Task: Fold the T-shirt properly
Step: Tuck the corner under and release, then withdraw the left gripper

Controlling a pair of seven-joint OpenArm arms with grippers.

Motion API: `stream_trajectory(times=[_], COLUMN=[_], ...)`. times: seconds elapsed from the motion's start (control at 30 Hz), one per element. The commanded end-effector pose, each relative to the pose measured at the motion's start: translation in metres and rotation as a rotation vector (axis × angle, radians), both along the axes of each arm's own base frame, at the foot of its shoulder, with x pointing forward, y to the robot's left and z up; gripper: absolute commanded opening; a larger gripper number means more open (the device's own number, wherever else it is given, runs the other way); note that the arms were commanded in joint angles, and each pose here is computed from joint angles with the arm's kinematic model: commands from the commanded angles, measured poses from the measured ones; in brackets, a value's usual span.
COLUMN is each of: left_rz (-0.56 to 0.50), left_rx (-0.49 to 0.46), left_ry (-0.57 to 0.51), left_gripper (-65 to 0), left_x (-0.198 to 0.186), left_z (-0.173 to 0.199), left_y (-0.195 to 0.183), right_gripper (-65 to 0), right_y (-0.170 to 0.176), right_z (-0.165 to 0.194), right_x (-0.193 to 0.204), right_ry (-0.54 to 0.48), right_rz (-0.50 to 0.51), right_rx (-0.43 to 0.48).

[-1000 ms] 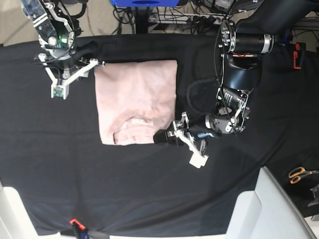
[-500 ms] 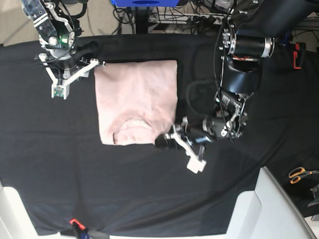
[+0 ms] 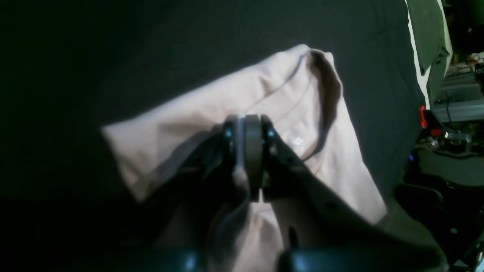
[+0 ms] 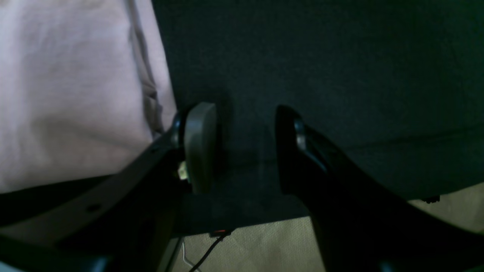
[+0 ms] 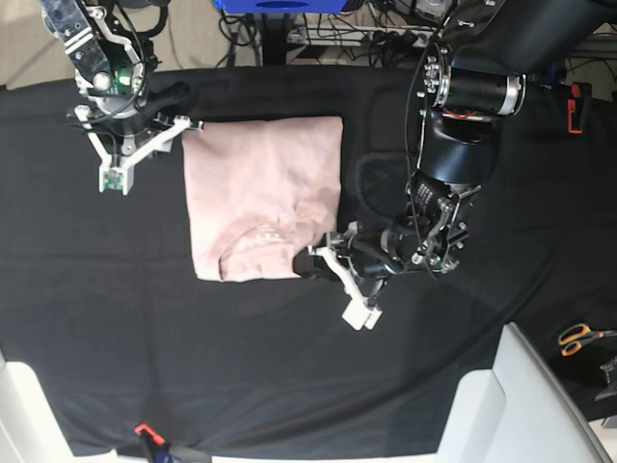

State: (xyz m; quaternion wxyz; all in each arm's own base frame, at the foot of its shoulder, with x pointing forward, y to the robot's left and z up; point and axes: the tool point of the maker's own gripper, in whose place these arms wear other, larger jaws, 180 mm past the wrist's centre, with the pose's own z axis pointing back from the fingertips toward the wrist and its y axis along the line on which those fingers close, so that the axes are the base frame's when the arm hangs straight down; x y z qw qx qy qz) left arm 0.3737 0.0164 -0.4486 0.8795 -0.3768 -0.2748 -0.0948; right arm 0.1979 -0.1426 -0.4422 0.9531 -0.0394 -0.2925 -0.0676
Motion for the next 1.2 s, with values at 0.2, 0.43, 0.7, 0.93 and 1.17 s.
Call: stream_trajectory(times=[0.2, 0.43, 0.7, 0.93, 1.17], left_rz=[0.016, 0.012, 0.038, 0.058, 0.124], left_rx=[-0.015, -0.013, 0.0, 0.035, -0.153], left_ry=[-0.063, -0.06, -0.081, -0.175, -0.08], left_gripper=[-65.0, -48.4, -35.9, -33.1, -37.4], left_x=[0.024, 0.023, 0.033, 0.073, 0.064], left_z=[0.023, 0.022, 0.028, 0.067, 0.079], left_y=[-0.002, -0.002, 0.014, 0.039, 0.042], right_gripper=[-39.9, -39.9, -39.9, -39.9, -39.9], right_y=[-0.003, -0.003, -0.003, -0.003, -0.003], right_z=[0.009, 0.009, 0.009, 0.008, 0.01], right_x=[0.01, 0.01, 0.01, 0.008, 0.008], right_ry=[-0.044, -0.044, -0.044, -0.039, -0.043], right_rz=[0.004, 0.005, 0.005, 0.005, 0.006], right_rx=[-0.014, -0.015, -0.015, -0.015, -0.013])
